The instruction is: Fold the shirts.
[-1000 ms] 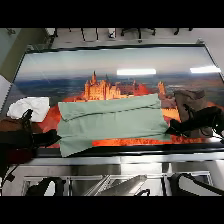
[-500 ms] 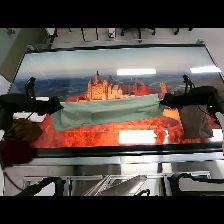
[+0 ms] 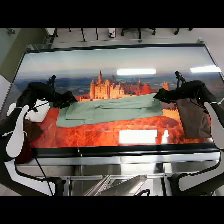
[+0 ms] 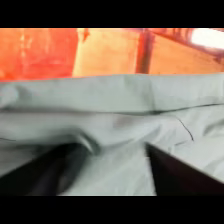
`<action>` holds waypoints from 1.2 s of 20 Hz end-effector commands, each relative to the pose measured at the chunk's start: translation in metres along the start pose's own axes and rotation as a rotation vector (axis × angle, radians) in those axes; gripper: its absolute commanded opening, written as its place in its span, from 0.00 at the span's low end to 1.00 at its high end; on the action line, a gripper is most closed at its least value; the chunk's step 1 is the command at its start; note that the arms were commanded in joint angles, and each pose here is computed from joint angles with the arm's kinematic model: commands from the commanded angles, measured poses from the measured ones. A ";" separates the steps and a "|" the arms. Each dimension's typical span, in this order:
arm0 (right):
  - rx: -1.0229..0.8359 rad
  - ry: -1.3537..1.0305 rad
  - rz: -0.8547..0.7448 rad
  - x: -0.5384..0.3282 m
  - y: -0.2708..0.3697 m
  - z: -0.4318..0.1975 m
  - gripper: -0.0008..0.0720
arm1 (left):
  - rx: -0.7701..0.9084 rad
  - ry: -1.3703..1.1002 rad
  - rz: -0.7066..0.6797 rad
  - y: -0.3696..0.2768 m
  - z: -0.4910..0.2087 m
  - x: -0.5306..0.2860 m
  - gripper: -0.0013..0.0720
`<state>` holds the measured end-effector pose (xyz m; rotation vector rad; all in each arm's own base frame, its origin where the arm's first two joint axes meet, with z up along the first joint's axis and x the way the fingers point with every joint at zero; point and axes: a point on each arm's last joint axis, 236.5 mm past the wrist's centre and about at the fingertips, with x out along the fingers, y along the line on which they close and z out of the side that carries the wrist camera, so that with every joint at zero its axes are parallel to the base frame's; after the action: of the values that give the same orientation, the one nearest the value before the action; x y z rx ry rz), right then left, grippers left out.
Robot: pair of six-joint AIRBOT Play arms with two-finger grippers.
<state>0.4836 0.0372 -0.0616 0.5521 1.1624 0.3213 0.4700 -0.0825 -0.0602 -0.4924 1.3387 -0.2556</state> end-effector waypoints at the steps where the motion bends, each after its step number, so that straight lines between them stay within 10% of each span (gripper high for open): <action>1: -0.059 0.023 -0.066 -0.016 -0.017 0.009 0.75 | 0.013 0.075 -0.011 -0.003 0.000 0.011 0.87; 2: -0.051 0.024 -0.090 -0.022 -0.026 0.012 0.87 | 0.024 0.089 -0.018 -0.006 0.001 0.005 0.87; 11: 0.074 0.200 0.024 0.016 -0.039 -0.029 0.87 | 0.034 0.048 -0.047 -0.041 0.037 -0.087 0.87; 15: 0.100 0.246 0.050 0.024 -0.040 -0.041 0.61 | 0.067 -0.009 -0.054 -0.059 0.050 -0.113 0.85; 16: 0.103 0.248 0.063 0.025 -0.038 -0.041 0.31 | 0.076 -0.019 -0.058 -0.064 0.052 -0.116 0.85; 18: 0.094 0.239 0.081 0.026 -0.034 -0.039 0.08 | 0.091 -0.019 -0.061 -0.072 0.051 -0.115 0.85; 21: 0.094 0.214 0.130 0.026 -0.023 -0.033 0.04 | 0.110 0.010 -0.067 -0.084 0.042 -0.100 0.84; 22: 0.097 0.207 0.142 0.026 -0.020 -0.031 0.04 | 0.118 0.014 -0.070 -0.090 0.040 -0.093 0.80; 24: 0.091 0.193 0.150 0.020 -0.015 -0.027 0.04 | 0.170 0.026 -0.080 -0.109 0.032 -0.079 0.05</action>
<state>0.4607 0.0360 -0.1062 0.6733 1.3634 0.4316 0.4960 -0.1098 0.0692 -0.4360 1.3168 -0.3937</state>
